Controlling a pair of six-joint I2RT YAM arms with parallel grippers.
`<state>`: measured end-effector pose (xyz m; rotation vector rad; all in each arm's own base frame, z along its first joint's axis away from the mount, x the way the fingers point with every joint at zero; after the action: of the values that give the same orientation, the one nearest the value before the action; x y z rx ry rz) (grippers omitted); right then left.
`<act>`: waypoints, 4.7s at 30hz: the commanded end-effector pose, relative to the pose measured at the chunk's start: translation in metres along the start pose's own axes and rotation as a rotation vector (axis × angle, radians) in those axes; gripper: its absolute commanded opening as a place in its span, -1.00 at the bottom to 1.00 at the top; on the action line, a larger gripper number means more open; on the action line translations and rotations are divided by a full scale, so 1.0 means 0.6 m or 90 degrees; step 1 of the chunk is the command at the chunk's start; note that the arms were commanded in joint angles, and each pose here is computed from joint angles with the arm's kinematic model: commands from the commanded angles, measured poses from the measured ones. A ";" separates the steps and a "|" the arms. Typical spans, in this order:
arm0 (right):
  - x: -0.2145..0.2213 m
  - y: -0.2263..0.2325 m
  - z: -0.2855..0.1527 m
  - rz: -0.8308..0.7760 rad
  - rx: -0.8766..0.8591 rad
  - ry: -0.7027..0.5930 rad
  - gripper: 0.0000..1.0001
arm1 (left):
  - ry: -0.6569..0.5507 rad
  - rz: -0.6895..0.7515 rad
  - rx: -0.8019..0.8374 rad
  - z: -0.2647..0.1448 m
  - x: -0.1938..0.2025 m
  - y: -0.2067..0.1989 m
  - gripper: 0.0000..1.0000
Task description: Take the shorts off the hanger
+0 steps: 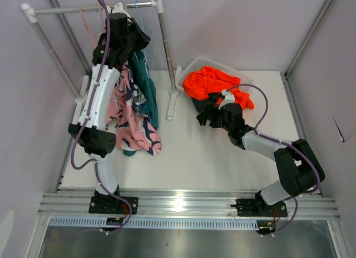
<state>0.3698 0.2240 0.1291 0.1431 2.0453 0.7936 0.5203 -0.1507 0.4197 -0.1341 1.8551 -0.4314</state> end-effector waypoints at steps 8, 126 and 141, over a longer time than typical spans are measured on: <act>0.005 0.022 0.008 0.011 -0.035 -0.007 0.90 | -0.010 0.018 0.058 -0.036 -0.019 -0.028 -0.56; 0.301 0.412 -0.258 -0.288 -0.172 -0.039 -1.00 | -0.185 0.055 0.042 -0.385 -0.158 -0.023 -1.00; -0.071 0.548 -0.089 -0.304 -0.153 -0.231 -1.00 | -0.039 -0.061 0.185 -0.523 0.072 -0.055 -1.00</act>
<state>0.2504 0.4467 0.2971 -0.3344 1.6714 0.6354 0.2448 -0.1217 0.4543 -0.0469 1.8191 -0.6455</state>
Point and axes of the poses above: each gripper's point midway between its finger pads, its own z axis out along the fingers, its own y axis along the line the jaws close on, x = y × z, the point moved 1 cm from there along -z, back along the fingers, and after that the axes turned 11 degrees about z, right-handed, at the moved point
